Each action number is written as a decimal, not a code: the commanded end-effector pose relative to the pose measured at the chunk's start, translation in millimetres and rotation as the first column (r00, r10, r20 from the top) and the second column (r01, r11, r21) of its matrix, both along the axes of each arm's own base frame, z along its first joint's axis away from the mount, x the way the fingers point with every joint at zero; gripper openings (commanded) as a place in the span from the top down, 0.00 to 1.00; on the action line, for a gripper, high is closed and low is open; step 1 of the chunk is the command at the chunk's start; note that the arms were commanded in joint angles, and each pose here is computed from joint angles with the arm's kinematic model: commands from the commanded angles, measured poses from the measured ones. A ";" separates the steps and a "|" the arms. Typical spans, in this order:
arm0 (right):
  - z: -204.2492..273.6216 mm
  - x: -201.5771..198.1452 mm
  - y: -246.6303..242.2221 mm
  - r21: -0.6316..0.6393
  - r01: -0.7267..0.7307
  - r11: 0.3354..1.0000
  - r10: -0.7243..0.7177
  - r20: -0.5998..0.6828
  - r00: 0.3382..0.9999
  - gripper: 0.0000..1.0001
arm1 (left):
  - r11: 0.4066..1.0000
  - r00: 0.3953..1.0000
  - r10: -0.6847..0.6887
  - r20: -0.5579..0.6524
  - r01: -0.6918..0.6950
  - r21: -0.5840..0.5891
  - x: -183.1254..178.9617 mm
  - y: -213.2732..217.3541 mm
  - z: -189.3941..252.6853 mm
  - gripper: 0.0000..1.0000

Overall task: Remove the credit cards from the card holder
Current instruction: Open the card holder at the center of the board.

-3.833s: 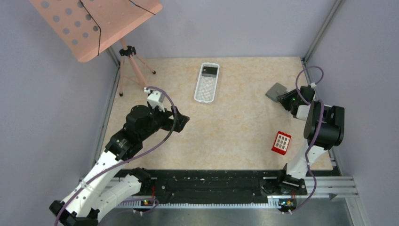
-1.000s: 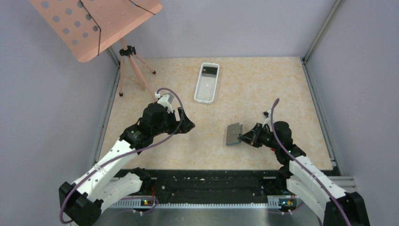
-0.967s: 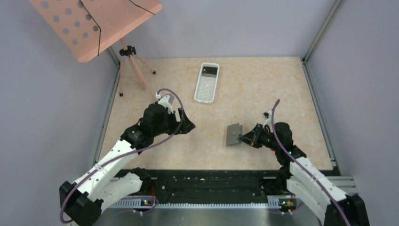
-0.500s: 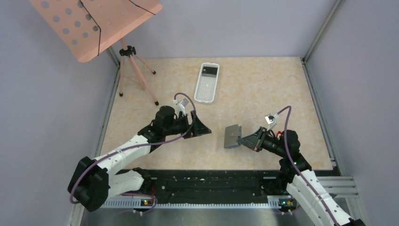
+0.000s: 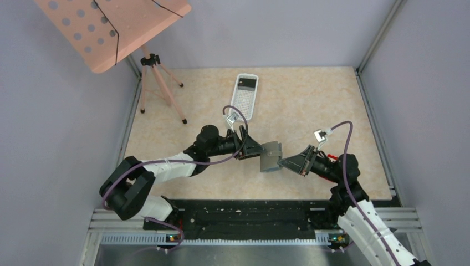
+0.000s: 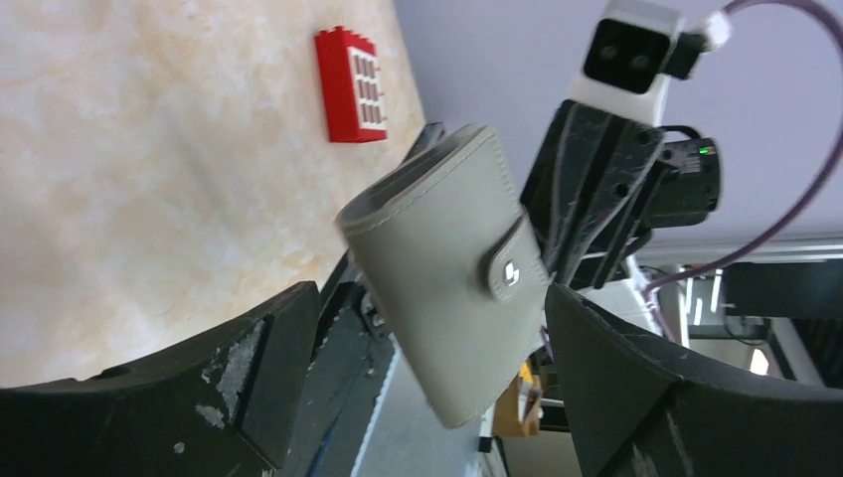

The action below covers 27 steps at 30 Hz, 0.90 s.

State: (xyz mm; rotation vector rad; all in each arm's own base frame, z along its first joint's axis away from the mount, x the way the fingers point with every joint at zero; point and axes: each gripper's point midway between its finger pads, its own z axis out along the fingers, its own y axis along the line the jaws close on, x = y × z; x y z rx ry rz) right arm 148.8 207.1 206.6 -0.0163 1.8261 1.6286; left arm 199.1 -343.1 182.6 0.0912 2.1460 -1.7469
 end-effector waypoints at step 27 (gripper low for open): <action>-27.2 36.7 -17.9 -0.286 0.192 0.939 -0.225 -0.085 0.971 0.61 | 0.956 0.978 0.169 0.118 -0.192 0.222 9.6 37.0 -28.0 1.00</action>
